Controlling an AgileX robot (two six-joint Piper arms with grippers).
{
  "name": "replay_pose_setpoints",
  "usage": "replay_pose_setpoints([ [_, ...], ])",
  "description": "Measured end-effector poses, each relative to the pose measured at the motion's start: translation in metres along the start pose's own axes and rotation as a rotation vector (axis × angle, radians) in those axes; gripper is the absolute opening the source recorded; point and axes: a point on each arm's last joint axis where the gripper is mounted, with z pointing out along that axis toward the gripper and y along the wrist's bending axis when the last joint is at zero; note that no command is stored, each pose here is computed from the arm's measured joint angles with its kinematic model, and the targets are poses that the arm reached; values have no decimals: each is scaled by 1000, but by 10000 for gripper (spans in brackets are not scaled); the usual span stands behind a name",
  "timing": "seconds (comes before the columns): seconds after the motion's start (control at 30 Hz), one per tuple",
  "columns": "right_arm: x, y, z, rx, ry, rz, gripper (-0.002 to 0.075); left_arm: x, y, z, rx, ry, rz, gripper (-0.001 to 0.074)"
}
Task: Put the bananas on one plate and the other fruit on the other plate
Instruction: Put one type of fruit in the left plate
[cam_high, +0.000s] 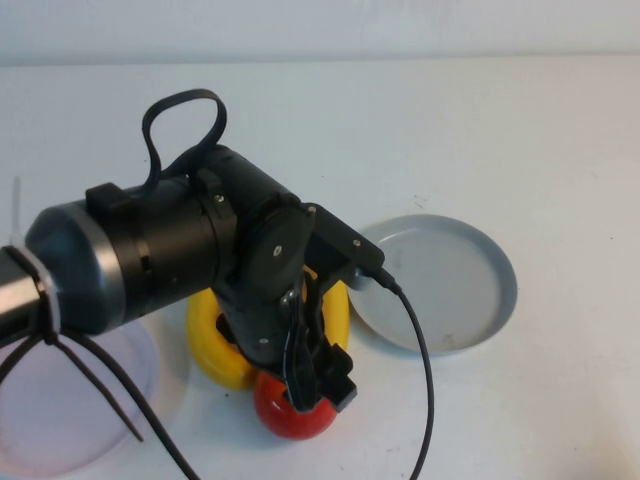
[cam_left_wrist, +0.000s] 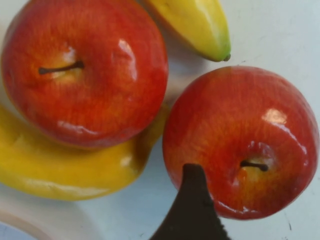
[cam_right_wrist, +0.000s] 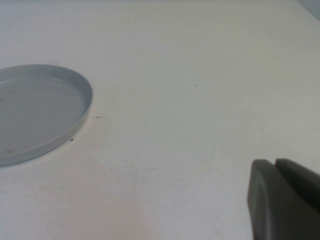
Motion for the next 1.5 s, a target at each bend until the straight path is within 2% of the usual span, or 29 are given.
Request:
replay_pose_setpoints([
  [0.33, 0, 0, 0, 0, 0, 0, -15, 0, -6, 0, 4, -1, 84, 499],
  [0.63, 0, 0, 0, 0, 0, 0, -16, 0, -10, 0, 17, -2, 90, 591],
  [0.83, 0, 0, 0, 0, 0, 0, -15, -1, -6, 0, -29, -3, 120, 597],
  [1.5, 0, 0, 0, 0, 0, 0, -16, -7, -7, 24, -23, 36, 124, 599],
])
